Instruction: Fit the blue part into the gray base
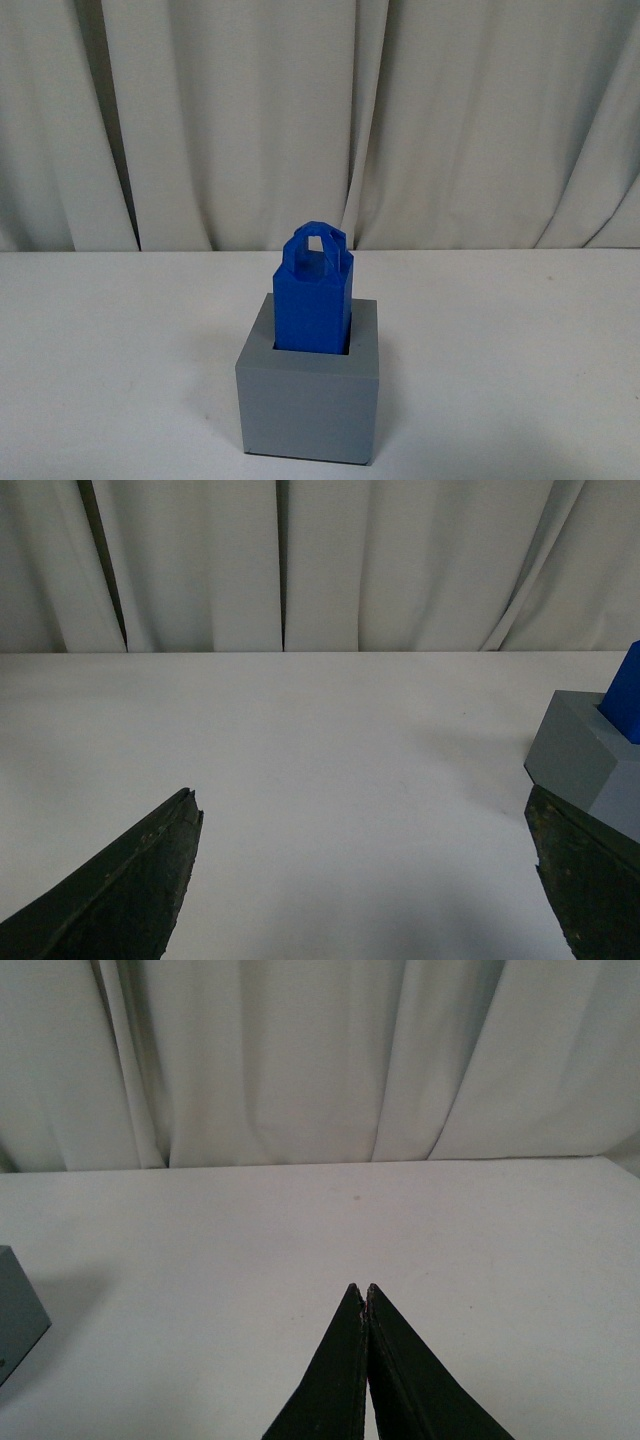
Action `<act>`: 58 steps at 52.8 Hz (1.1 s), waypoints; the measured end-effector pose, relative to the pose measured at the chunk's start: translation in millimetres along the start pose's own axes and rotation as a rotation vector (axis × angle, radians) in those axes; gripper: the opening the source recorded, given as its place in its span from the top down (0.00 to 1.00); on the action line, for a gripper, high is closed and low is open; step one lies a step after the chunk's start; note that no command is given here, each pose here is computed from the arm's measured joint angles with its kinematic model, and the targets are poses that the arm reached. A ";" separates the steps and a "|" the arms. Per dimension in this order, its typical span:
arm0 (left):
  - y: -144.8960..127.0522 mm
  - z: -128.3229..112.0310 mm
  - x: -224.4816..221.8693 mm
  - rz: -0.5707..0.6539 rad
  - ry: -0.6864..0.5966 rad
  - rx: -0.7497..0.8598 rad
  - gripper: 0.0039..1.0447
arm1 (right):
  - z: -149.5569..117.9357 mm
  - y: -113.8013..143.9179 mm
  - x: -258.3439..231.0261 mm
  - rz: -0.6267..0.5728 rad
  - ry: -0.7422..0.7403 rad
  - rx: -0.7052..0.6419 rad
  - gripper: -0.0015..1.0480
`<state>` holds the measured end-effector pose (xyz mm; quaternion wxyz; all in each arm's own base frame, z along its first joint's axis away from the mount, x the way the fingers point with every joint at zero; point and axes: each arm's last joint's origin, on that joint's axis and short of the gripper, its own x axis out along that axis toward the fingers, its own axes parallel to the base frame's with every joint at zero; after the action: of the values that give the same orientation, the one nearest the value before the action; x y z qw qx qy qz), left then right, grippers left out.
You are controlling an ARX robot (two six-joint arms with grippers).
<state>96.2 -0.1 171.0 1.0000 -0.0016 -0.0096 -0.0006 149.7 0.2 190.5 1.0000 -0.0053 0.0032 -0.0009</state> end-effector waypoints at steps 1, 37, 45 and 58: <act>0.0 0.0 0.0 0.000 0.000 0.000 0.06 | -0.6 0.0 -0.5 0.000 0.001 0.000 0.98; 0.0 0.0 0.0 0.000 0.000 0.000 0.06 | -22.3 0.2 -31.1 0.003 -0.014 0.000 0.98; 0.0 0.0 0.0 0.000 0.000 0.000 0.06 | -22.3 0.2 -35.0 0.004 -0.014 0.000 0.98; 0.0 0.0 0.0 0.000 0.000 0.000 0.06 | -22.7 0.2 -40.0 0.005 -0.015 0.000 0.98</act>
<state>96.2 -0.1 171.0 1.0000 -0.0016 -0.0096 -0.0004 109.5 0.3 168.0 1.0000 -0.0051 -0.0041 0.0015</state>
